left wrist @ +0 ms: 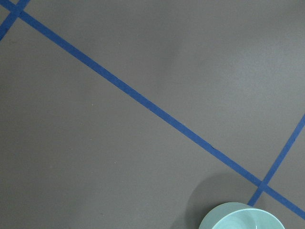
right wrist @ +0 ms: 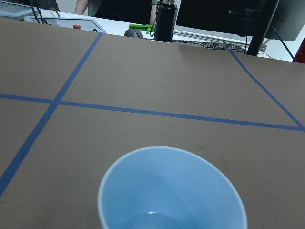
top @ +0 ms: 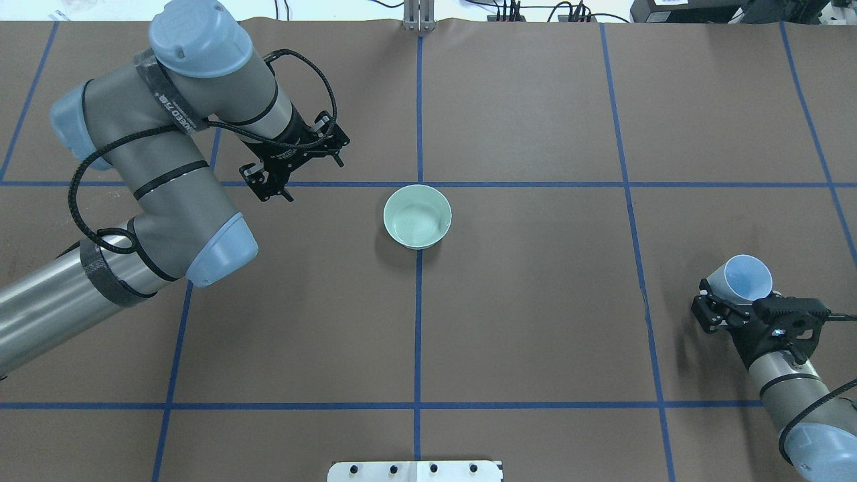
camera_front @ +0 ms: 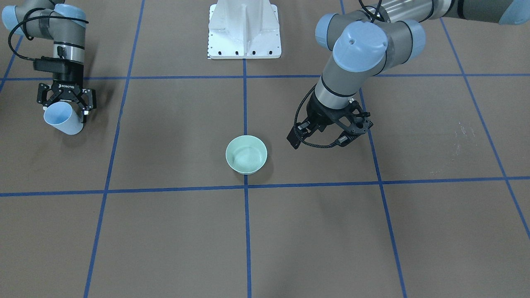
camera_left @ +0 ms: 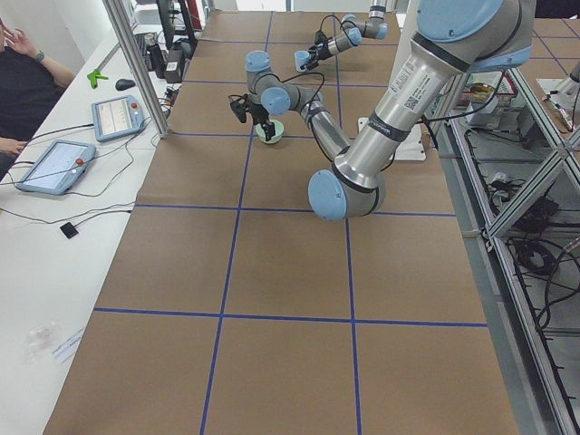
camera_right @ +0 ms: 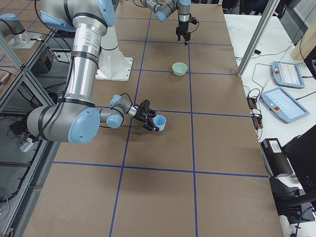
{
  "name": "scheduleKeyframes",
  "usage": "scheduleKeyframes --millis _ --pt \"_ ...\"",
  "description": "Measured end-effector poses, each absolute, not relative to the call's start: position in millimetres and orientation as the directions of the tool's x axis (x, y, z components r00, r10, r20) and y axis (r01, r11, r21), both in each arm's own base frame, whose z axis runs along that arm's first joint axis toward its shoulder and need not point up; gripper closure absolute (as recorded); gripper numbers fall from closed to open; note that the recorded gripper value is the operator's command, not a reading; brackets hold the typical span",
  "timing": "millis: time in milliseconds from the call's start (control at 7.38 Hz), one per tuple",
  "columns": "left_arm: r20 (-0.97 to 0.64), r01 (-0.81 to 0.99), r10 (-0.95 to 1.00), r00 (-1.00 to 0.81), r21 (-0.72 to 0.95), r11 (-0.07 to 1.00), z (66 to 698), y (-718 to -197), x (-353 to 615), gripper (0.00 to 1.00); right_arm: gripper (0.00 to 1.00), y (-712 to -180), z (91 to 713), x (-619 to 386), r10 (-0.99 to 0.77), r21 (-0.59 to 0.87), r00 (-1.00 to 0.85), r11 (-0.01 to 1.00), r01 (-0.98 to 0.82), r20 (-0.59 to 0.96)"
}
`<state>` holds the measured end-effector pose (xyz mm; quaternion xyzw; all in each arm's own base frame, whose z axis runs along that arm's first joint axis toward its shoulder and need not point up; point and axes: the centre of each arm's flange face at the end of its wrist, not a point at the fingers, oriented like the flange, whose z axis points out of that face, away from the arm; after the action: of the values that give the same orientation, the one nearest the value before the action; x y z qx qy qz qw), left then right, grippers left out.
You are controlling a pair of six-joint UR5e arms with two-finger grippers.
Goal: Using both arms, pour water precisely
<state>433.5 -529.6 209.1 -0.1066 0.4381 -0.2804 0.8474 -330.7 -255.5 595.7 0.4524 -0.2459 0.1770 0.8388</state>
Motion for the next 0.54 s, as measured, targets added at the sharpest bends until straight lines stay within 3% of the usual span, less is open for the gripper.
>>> scheduleKeyframes --millis 136,407,542 --pt "-0.682 0.382 -0.569 0.46 -0.427 0.82 210 -530 434 0.0 0.2 -258 595 -331 0.076 0.672 0.816 0.527 -0.52 0.572" --pt "-0.681 0.38 -0.569 0.461 -0.427 0.82 210 -529 435 0.0 1.0 -264 586 -336 0.083 0.665 0.806 0.518 -0.537 0.586" --pt "-0.681 0.38 -0.568 0.461 -0.427 0.82 210 -529 435 0.0 1.0 -268 581 -338 0.087 0.662 0.8 0.512 -0.547 0.594"
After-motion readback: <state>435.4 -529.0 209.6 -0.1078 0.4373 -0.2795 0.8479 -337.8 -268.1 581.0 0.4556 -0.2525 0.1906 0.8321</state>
